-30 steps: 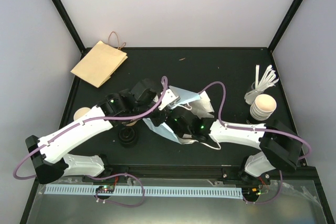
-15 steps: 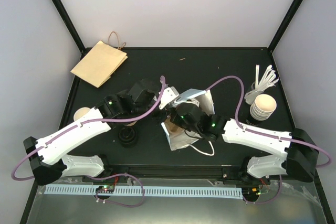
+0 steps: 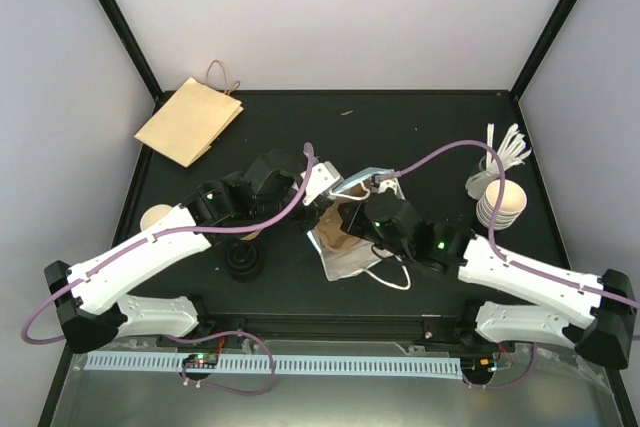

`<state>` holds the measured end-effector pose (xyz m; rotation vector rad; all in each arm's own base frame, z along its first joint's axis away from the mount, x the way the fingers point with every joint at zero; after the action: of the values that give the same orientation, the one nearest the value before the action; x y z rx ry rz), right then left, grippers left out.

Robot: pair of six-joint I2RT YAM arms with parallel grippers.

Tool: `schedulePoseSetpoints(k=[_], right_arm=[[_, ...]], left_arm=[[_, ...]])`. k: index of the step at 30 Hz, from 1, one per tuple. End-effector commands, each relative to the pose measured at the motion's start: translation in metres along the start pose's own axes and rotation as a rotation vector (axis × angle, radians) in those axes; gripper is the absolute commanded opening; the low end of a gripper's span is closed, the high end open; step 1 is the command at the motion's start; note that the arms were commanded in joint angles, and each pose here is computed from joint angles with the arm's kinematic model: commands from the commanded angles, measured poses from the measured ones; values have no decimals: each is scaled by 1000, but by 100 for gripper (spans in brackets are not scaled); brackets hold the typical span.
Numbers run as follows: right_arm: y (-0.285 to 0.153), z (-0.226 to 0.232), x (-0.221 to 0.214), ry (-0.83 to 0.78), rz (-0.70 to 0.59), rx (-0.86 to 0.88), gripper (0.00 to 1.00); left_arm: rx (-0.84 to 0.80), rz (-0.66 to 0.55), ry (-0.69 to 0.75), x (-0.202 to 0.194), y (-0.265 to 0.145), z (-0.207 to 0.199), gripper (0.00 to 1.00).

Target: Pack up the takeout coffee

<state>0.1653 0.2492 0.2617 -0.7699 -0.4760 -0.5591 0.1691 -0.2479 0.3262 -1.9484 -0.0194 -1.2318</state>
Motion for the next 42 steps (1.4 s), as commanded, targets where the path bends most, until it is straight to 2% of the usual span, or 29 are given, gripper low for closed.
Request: schedulePoseSetpoints(k=[1,4,7,11,15,19,26,31,42], right_arm=[[-17,5,6,-207,-60,85,1],[-28,0,5,-371,-107,141,1],[-43,-3,8,-596,-199,193,1],[-58,-4,4,-932,-245,242,1],[-67,-3,-12,-1271,-230,361,1],[-68,0,-20,-1503,-191,421,1],[-41,1,-31,-1782,18,405,1],[-28,-7,-36,-1930,108,372,1],[-16,-25,-50,-2110,157,268,1]], left_arm=[[8,-71,30,19,-13,-4,2],[11,-79,46,23,-17,-4,2],[-1,-75,61,26,-19,-6,1],[-24,-48,82,25,-18,-9,2],[-30,-12,107,20,-15,-9,2],[-25,4,128,16,-15,-8,2],[-19,30,151,12,-14,-7,2],[-25,46,156,10,-12,-7,2],[-49,99,151,0,-5,-8,2]])
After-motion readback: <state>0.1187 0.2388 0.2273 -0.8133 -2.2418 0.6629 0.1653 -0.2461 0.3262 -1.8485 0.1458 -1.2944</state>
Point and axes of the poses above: each gripper's point midway between its finger pads, its own y axis out along the fingers, its own z axis along the line the jaws close on, x = y × z, the point moved 7 cm from there along -y, back along the fingers, and after that the axes turned 11 degrees about -y, right-handed, at the moved point
